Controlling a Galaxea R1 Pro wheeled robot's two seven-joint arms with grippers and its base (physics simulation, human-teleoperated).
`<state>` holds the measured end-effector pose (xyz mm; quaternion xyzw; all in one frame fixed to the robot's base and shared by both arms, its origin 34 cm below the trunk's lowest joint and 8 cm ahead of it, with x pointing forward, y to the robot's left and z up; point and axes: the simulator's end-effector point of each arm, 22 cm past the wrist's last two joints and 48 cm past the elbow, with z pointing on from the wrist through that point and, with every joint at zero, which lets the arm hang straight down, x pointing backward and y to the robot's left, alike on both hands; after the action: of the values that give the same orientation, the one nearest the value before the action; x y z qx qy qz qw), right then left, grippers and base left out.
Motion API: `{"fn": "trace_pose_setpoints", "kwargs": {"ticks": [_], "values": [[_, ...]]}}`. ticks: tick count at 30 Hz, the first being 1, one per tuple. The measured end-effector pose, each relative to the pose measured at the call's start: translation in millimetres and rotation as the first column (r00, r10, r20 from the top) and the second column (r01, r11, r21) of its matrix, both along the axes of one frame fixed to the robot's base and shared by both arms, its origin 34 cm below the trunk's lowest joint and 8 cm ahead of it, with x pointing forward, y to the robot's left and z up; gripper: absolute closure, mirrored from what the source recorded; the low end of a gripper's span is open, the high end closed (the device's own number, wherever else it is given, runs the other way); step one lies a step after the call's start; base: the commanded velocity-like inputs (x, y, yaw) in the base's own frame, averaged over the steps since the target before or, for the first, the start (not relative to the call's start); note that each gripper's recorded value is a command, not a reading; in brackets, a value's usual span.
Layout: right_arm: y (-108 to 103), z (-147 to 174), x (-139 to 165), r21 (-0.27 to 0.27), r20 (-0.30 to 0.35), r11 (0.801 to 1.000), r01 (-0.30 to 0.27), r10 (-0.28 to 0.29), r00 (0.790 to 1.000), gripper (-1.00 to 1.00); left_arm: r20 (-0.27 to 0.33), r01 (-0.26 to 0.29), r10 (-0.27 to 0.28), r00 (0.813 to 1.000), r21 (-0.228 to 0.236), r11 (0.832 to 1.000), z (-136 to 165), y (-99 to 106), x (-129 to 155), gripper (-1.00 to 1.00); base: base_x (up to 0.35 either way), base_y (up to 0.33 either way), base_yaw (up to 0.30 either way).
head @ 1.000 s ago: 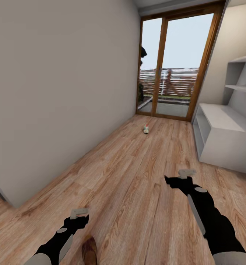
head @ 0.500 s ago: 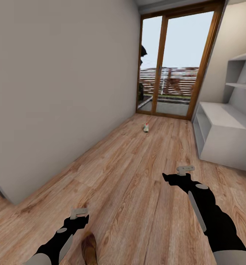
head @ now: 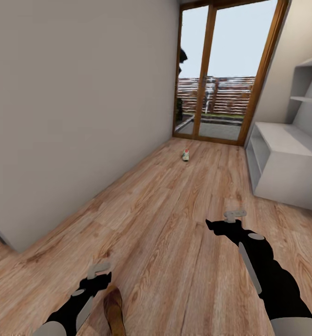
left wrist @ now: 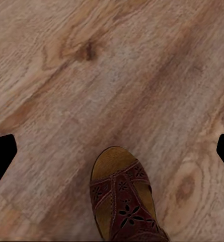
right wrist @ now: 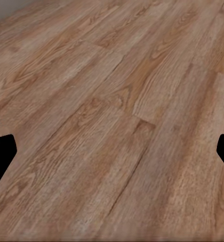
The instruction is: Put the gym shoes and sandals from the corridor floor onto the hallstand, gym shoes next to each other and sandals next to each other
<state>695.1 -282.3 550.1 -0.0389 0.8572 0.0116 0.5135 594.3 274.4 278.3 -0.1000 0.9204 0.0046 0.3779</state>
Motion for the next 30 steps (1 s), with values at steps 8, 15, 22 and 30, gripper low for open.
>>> {"fn": "trace_pose_setpoints", "kwargs": {"ticks": [8,15,22,30], "values": [[0,-27,1,0.0,-0.043,1.0,0.001,-0.001,0.999,-1.0,-0.09,-0.092,0.093,0.992,0.006,0.996,-29,9,-20,-1.0,0.0,0.0,0.0],[-1,-52,1,-0.001,-0.081,1.0,0.002,-0.002,0.997,-1.0,-0.165,-0.114,0.113,0.98,0.001,0.993,-53,0,-36,-1.0,0.0,0.0,0.0],[-1,-77,1,0.0,-0.12,1.0,0.003,-0.003,0.993,-1.0,-0.238,-0.206,0.19,0.952,-0.045,0.977,-73,-30,-51,-1.0,0.0,0.0,0.0],[-1,-105,-2,0.0,-0.165,1.0,0.004,-0.004,0.986,-1.0,-0.293,-0.239,0.217,0.931,-0.04,0.97,-93,-44,-65,-1.0,0.0,0.0,0.0]]}}
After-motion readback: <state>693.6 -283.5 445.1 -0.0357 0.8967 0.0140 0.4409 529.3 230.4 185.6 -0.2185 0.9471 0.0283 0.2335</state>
